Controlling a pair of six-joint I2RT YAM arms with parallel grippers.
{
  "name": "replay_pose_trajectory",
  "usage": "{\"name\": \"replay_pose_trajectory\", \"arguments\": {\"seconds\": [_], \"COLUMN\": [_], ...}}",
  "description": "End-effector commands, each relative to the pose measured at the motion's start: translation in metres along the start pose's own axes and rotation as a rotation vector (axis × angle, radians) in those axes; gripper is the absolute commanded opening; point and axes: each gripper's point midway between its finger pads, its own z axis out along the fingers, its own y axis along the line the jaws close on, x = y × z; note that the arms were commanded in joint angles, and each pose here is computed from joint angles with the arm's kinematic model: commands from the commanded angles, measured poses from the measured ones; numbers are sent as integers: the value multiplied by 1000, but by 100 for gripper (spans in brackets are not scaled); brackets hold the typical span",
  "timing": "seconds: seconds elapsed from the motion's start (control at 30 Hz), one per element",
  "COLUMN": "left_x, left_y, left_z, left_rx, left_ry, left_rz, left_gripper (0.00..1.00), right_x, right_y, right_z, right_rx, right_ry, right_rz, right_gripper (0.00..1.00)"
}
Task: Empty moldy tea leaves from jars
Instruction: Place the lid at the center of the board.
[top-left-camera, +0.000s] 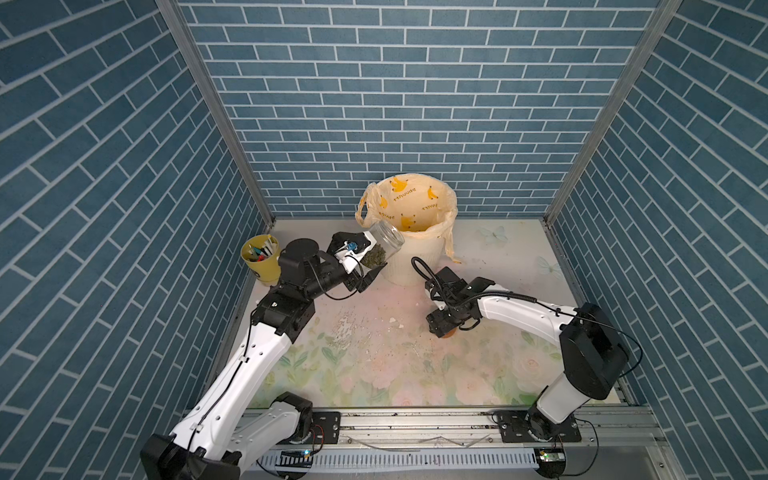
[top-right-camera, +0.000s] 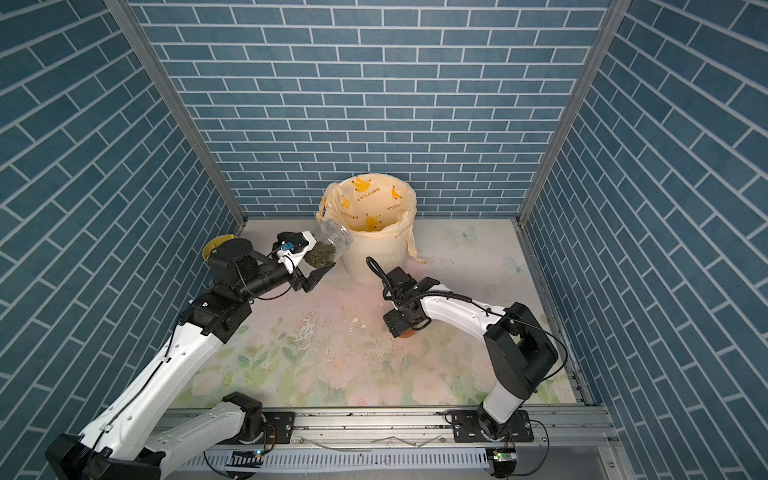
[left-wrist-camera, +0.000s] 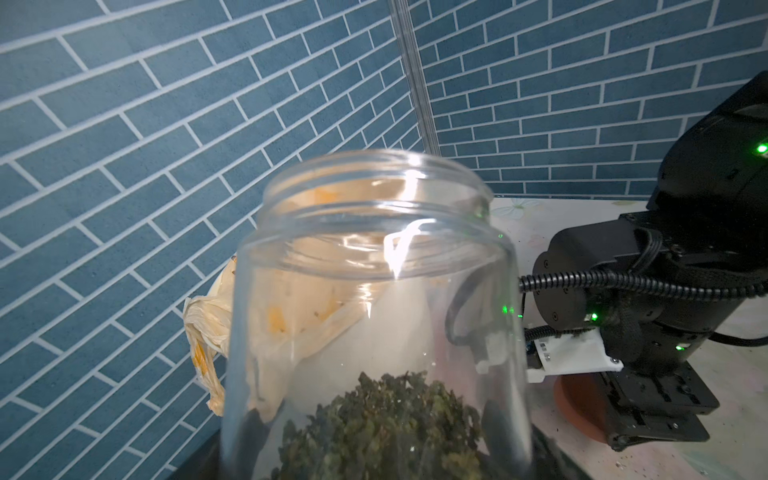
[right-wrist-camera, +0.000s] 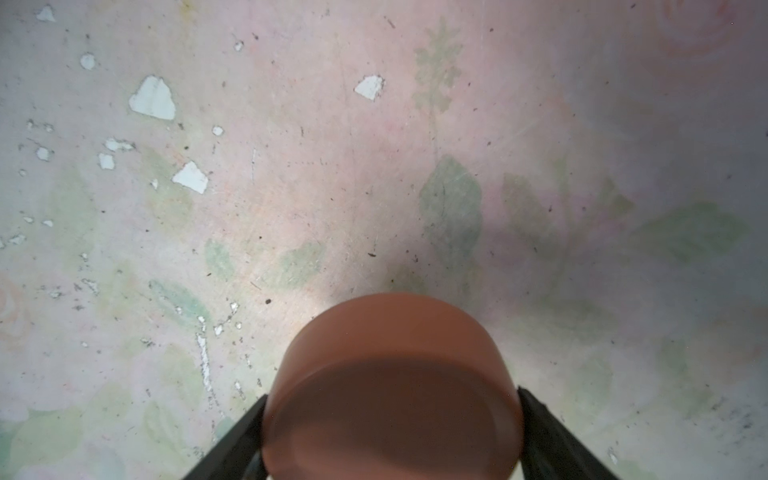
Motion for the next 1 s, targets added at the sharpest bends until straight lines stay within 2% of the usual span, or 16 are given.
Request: {"name": "replay_pose_trajectory", "arguments": {"seconds": [0.0, 0.27, 0.3, 0.33, 0.53, 0.73, 0.97], "left_x": [-29, -30, -31, -32, -38, -45, -53], "left_y": [12, 24, 26, 28, 38, 49, 72], "left_z": [-4, 7, 8, 10, 19, 30, 47], "left_rx": [-20, -3, 0, 3, 37, 79, 133], "left_ry": [-82, -84, -88, -92, -106, -100, -20], "left_rz": [25, 1, -3, -8, -23, -35, -100], "left_gripper": [0, 0, 0, 0, 0, 0, 0], "right_x": [2, -4, -4, -4, -11, -23, -52], "right_y": [0, 0, 0, -1, -2, -4, -21], "right_z": [8, 0, 0, -1, -17, -51, -116], "right_rx": [8, 5, 9, 11, 15, 14, -41], "right_ry": [12, -17, -18, -18, -62, -132, -287], "right_rz": [70, 68, 67, 64, 54, 25, 38], "right_gripper": [59, 75, 82, 98, 99, 99, 99]}}
